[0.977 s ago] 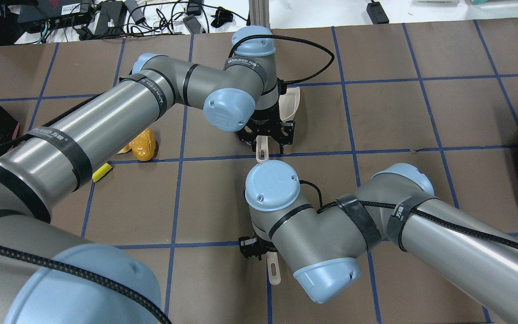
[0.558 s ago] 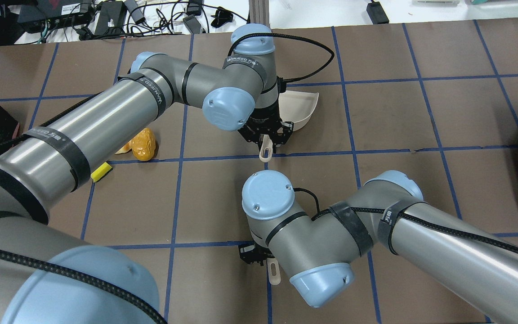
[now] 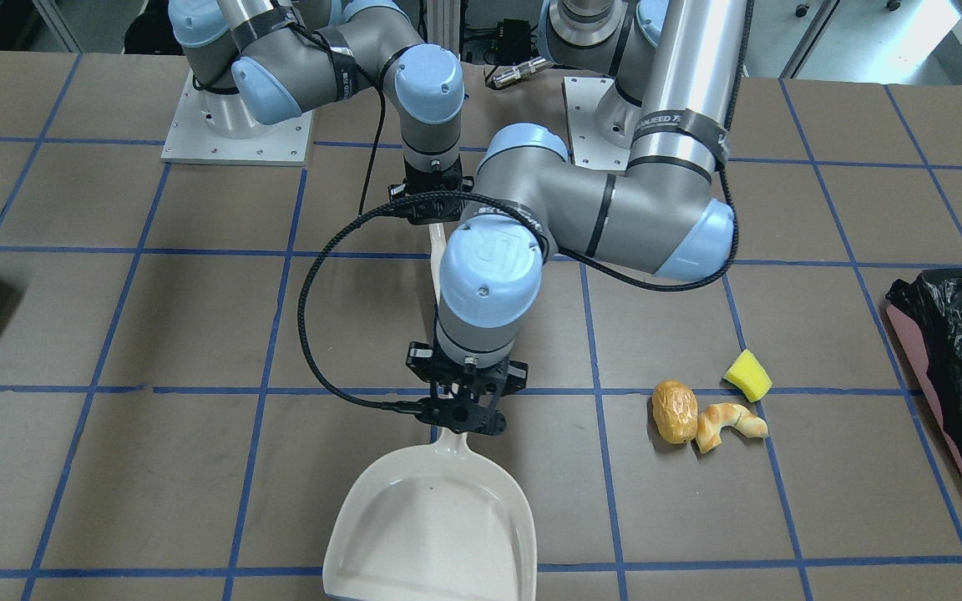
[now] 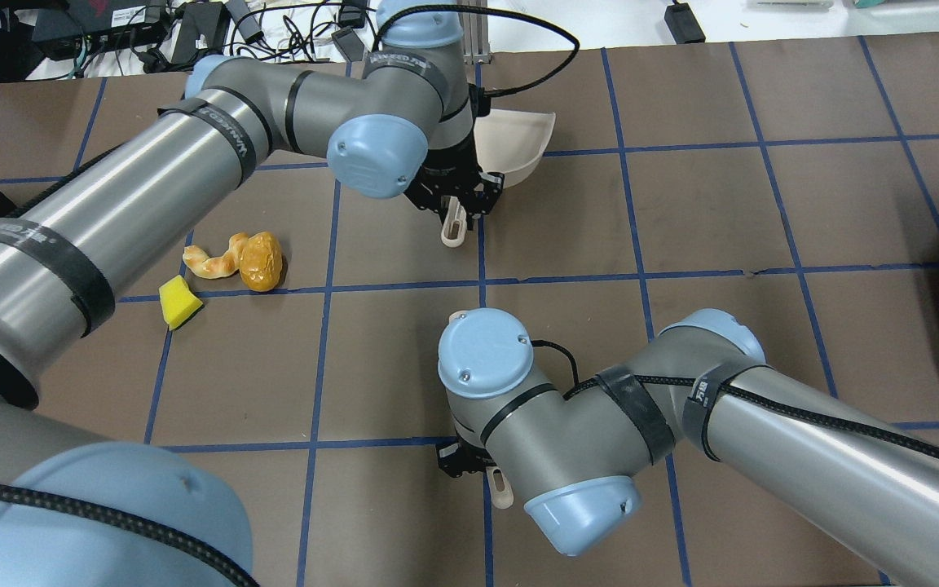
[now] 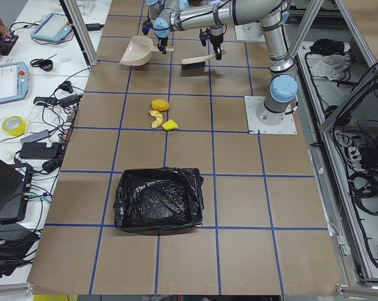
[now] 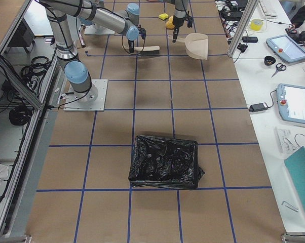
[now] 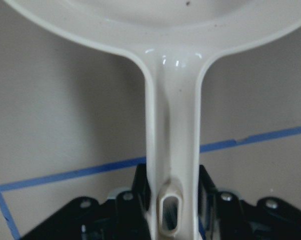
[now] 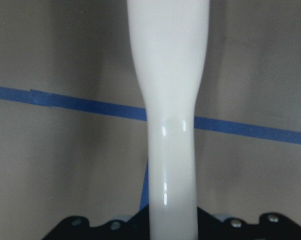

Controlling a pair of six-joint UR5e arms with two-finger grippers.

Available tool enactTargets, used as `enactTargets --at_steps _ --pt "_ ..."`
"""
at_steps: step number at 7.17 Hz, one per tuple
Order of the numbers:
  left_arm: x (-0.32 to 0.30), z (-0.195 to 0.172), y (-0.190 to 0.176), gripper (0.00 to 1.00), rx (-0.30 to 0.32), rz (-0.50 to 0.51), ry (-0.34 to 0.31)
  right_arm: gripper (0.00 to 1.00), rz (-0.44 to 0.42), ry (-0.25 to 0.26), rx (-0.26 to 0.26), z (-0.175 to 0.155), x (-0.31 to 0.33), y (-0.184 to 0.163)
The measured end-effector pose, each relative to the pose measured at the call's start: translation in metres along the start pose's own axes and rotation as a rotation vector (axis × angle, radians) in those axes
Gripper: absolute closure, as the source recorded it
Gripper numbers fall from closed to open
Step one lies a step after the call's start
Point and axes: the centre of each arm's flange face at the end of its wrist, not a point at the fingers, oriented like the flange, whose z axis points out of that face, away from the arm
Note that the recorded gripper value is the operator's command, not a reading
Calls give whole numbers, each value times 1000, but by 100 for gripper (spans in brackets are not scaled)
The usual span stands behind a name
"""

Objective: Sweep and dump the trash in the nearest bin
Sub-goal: 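Carry the dustpan with the left gripper beside the bread and sponge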

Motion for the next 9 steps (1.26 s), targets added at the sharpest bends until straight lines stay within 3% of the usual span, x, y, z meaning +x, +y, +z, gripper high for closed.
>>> enactTargets --at_steps 1,3,4,6,7,9 --pt "-44 -20 -12 100 28 15 -26 100 3 -3 9 -5 -2 -3" --pt "-154 -58 -15 100 26 70 -43 25 10 -9 27 -15 -5 -10" --pt "-219 -75 -4 100 -2 104 -39 15 12 -7 25 -13 -5 -10" --pt "-342 -94 31 100 -63 232 -34 16 14 2 18 -7 -4 -11" --pt "-394 -99 50 100 -99 355 -56 27 14 2 17 -6 -4 -11" --pt "-492 -105 91 100 -166 629 -91 37 15 -7 23 -9 -6 -13"
